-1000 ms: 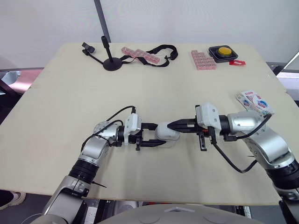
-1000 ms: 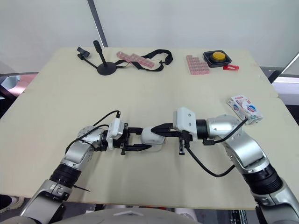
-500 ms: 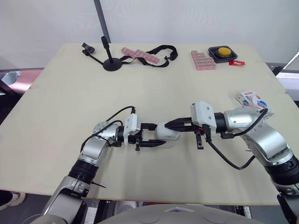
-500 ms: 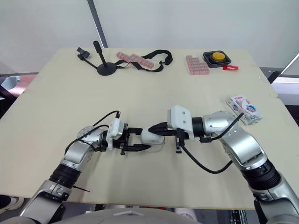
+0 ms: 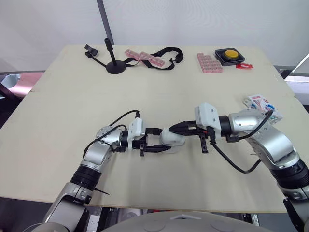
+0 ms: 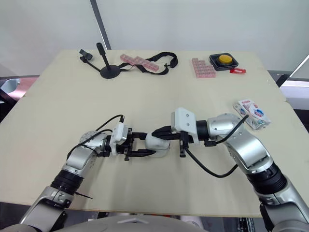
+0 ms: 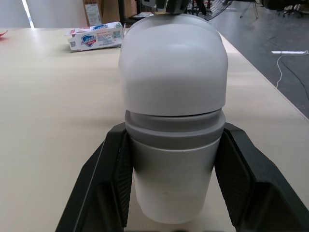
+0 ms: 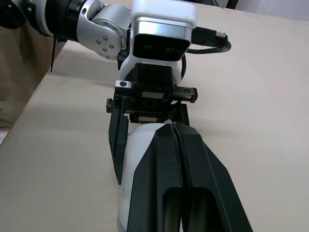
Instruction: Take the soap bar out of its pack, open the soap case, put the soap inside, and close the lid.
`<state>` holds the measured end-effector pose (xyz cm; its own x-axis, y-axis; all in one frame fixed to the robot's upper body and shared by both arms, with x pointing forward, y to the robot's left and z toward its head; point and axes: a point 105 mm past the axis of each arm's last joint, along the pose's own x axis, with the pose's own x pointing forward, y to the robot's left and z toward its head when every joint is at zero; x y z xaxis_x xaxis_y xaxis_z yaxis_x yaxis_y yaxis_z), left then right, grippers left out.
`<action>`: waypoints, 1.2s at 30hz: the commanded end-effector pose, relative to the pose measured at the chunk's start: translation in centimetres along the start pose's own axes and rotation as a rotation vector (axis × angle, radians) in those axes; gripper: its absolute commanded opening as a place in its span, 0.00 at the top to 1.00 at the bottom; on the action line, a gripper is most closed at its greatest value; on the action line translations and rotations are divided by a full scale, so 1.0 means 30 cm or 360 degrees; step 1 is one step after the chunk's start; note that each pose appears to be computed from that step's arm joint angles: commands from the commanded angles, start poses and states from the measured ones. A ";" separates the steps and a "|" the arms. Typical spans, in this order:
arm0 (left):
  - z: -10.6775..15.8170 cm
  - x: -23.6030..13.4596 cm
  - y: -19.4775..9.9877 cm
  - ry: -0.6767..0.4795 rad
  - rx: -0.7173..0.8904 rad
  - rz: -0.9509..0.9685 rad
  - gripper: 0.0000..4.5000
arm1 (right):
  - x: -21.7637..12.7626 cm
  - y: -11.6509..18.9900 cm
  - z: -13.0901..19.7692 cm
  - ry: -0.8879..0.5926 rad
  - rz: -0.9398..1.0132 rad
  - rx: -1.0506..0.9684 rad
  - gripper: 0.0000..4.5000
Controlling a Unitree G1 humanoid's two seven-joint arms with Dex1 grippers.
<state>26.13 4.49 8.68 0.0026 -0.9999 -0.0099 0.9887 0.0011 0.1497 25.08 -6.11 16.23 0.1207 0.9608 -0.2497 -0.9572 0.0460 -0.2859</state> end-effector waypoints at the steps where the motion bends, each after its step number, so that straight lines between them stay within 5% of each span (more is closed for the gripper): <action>1: 0.017 -0.004 0.003 0.0001 0.0043 0.0005 0.58 | -0.028 -0.026 -0.022 0.0036 -0.0068 0.0064 0.99; 21: 0.013 -0.007 -0.008 0.0011 0.0036 -0.0002 0.58 | -0.204 0.018 -0.084 -0.0064 -0.0158 0.0115 0.99; 36: 0.015 -0.004 -0.006 0.0011 0.0040 -0.0002 0.58 | -0.153 0.065 -0.061 -0.0104 -0.0027 0.0061 0.99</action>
<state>25.91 4.42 9.03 -0.0034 -0.9999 -0.0103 0.9862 -0.0051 0.1653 23.30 -11.40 14.42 0.1331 0.9717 -0.1953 -0.9711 0.0884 -0.2219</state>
